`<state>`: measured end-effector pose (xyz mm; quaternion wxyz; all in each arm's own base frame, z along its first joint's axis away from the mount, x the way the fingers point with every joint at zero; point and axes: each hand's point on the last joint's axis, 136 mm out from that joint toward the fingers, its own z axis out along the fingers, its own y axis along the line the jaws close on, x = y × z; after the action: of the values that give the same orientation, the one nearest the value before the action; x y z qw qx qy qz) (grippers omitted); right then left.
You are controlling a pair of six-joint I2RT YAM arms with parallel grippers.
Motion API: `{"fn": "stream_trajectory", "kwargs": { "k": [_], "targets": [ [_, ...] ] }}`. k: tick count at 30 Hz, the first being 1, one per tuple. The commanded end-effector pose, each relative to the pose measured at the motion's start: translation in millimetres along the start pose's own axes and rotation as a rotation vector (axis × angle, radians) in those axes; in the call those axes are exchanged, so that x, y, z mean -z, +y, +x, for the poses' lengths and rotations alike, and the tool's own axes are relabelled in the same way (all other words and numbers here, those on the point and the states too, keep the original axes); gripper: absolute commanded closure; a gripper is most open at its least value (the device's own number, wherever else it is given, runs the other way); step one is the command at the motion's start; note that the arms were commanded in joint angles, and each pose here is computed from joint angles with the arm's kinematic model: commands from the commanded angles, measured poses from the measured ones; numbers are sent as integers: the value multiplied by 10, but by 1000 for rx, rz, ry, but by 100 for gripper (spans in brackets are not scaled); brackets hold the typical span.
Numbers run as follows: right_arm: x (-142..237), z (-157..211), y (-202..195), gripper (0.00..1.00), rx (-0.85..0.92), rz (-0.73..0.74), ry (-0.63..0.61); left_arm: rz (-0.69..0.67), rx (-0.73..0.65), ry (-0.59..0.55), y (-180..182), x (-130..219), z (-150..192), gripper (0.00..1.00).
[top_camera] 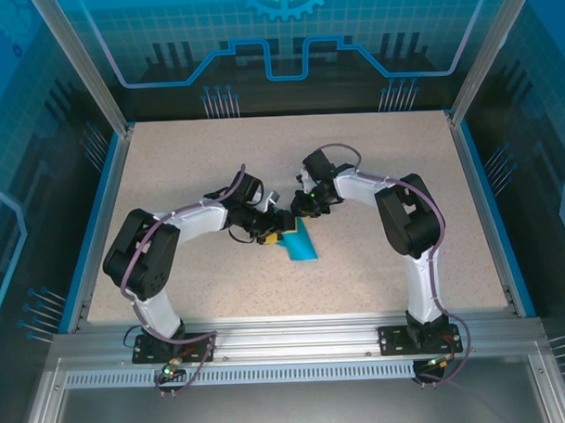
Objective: Fold a paper plane with a square sheet of paper (fold left side to right side)
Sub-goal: Third fold the triangle at the center of the table.
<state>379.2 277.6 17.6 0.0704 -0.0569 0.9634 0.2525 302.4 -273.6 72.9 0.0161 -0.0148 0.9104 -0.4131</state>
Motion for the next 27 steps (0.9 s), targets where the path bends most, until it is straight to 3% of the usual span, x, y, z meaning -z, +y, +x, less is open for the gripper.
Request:
{"fn": "stream_trajectory", "kwargs": {
  "k": [1, 9, 13, 18, 27],
  "targets": [
    [-134, 124, -45, 79, 9, 10, 47, -5, -89, 32, -54, -16, 0, 34],
    [-143, 120, -47, 79, 11, 7, 48, -51, -156, 51, -21, -17, -50, 33],
    [-135, 117, -38, 79, 14, 7, 47, -54, -149, 60, -17, -31, -52, 38],
    [-66, 61, -6, 78, 28, 2, 4, -80, -104, 46, 49, -21, -35, 54],
    [133, -99, 155, 67, 83, -38, -95, -126, 17, 42, 202, 0, 83, 83]
  ]
}}
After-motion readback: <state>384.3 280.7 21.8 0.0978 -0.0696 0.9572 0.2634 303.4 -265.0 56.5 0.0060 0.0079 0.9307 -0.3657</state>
